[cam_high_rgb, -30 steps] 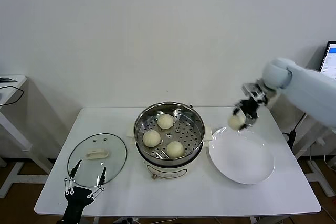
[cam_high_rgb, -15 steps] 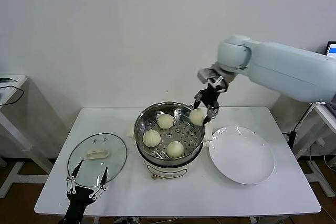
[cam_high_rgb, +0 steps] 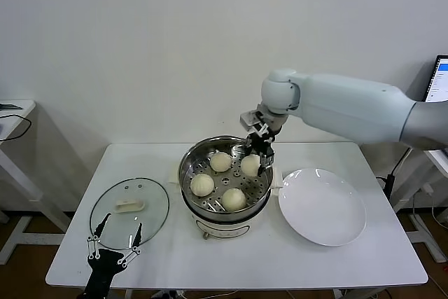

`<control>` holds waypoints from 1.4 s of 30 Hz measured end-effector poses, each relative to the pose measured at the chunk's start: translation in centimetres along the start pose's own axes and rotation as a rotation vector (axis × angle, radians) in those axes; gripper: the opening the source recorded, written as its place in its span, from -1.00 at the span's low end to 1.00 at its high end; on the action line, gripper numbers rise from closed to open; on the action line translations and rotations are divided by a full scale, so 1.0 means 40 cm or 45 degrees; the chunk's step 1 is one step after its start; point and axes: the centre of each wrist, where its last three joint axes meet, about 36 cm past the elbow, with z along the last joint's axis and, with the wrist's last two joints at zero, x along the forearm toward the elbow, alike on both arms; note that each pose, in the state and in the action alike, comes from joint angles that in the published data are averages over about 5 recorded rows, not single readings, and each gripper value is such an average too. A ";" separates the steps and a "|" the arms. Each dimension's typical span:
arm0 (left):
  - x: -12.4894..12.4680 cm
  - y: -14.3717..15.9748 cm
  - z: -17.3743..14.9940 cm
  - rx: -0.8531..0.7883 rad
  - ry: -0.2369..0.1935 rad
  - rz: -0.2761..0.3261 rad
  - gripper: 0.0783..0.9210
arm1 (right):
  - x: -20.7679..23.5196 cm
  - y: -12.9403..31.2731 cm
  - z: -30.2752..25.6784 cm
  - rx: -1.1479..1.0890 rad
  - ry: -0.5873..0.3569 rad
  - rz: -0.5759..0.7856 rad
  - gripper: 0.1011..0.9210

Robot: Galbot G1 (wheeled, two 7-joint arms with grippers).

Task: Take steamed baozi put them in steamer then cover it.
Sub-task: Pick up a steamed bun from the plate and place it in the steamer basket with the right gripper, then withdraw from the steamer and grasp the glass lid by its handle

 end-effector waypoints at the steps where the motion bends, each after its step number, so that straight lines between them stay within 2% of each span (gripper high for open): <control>1: 0.001 0.000 0.000 0.000 0.001 0.000 0.77 | -0.009 -0.002 -0.001 0.001 0.004 -0.002 0.39; 17: 0.006 0.005 0.002 -0.003 0.000 -0.015 0.77 | -0.104 -0.019 -0.019 0.017 0.045 -0.032 0.41; 25: 0.006 0.007 0.003 -0.008 0.002 -0.020 0.77 | -0.101 -0.017 -0.019 0.029 0.037 -0.023 0.73; 28: 0.005 0.008 0.005 -0.017 0.004 -0.018 0.77 | -0.085 -0.013 -0.017 0.043 0.024 -0.013 0.76; 35: -0.002 0.013 0.006 -0.042 0.003 -0.016 0.77 | 0.025 0.018 -0.006 0.081 -0.086 0.083 0.76; 42: -0.015 0.011 -0.006 -0.070 -0.009 -0.020 0.77 | 0.099 0.109 0.056 0.039 -0.328 0.354 0.76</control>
